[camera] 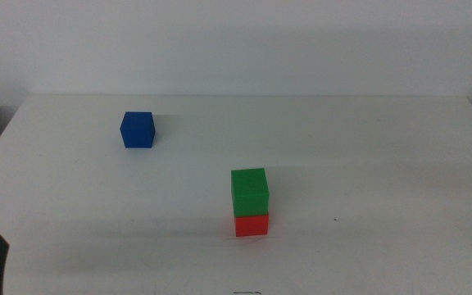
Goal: Stack red cubes first, then green, then blue cubes in a specific spot.
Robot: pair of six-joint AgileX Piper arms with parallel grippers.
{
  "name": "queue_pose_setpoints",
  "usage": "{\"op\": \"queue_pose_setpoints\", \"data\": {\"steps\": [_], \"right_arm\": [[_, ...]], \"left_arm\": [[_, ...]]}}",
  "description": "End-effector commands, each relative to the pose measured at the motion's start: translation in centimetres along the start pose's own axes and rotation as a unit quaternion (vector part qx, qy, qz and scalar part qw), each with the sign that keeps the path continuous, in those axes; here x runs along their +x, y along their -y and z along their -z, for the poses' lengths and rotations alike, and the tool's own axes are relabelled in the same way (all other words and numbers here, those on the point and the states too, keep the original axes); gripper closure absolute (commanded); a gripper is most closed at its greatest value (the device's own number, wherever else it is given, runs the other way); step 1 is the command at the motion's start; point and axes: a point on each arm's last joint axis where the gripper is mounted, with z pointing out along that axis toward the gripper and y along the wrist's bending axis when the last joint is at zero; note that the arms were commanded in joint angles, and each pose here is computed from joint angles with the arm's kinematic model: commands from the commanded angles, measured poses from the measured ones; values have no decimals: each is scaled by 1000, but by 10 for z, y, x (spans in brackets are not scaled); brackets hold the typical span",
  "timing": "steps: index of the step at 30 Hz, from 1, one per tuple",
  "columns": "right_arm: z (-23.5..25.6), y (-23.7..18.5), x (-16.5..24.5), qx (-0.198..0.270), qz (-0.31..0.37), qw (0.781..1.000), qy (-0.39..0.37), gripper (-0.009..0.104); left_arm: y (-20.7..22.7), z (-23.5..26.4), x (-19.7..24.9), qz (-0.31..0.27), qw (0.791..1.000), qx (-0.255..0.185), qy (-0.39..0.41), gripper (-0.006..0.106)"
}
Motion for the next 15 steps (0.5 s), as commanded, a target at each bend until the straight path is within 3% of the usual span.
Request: {"op": "queue_pose_setpoints", "data": {"steps": [1,6,9,12,15], "right_arm": [[3,3,-12,13,6,999,44,3],[3,3,-12,13,6,999,44,3],[3,3,-12,13,6,999,44,3],[3,3,-12,13,6,999,44,3],[3,3,-12,13,6,999,43,3]], "left_arm": [[0,-3,-7,10,1000,1,24,13],[1,-9,-14,40,999,0,-16,14],[3,-18,-44,40,995,-2,-95,14],[6,-36,-87,36,974,-8,-223,14],[9,-53,-127,28,937,-12,-348,14]]}}
